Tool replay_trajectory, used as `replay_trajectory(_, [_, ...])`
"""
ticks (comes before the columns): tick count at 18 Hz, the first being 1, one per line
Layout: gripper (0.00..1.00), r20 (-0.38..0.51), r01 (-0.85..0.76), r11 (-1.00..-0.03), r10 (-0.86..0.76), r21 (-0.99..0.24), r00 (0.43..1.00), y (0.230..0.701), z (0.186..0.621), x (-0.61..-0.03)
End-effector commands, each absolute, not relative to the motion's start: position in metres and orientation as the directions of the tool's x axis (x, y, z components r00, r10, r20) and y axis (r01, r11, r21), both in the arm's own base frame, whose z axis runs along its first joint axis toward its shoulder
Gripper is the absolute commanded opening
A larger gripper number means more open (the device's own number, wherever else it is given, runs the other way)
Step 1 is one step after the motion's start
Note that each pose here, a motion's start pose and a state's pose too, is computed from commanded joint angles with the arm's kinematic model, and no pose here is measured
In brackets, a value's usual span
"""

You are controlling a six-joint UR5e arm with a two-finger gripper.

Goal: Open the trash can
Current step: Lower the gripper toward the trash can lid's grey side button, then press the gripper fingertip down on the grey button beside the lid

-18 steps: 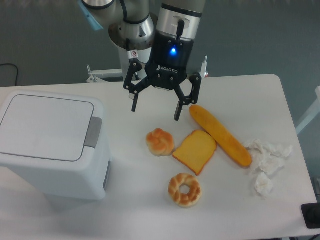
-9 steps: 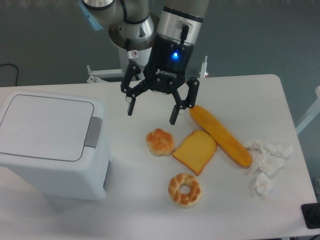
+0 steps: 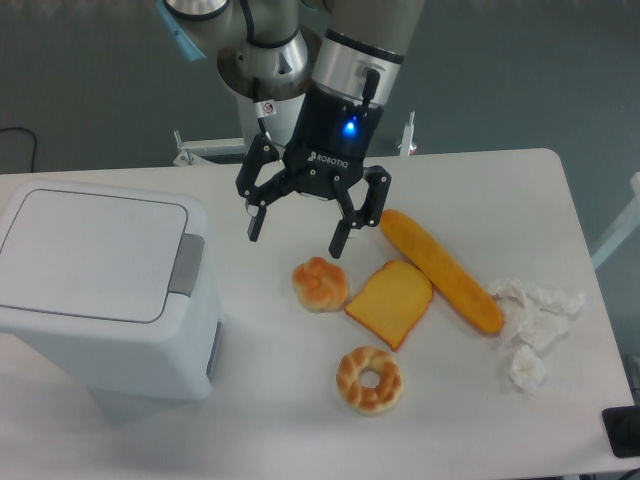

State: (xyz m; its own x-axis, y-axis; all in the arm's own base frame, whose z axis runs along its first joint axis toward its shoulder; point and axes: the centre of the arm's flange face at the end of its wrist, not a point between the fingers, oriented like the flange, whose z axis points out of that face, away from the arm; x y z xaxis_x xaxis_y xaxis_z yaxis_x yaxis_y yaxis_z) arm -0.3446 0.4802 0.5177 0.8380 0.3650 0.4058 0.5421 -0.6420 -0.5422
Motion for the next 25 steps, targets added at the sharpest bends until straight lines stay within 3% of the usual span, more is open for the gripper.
replay_trajectory(25, [1.00, 0.418, 0.502, -0.705, 0.311, -0.501, 0.854, 0.514, 0.485, -0.318])
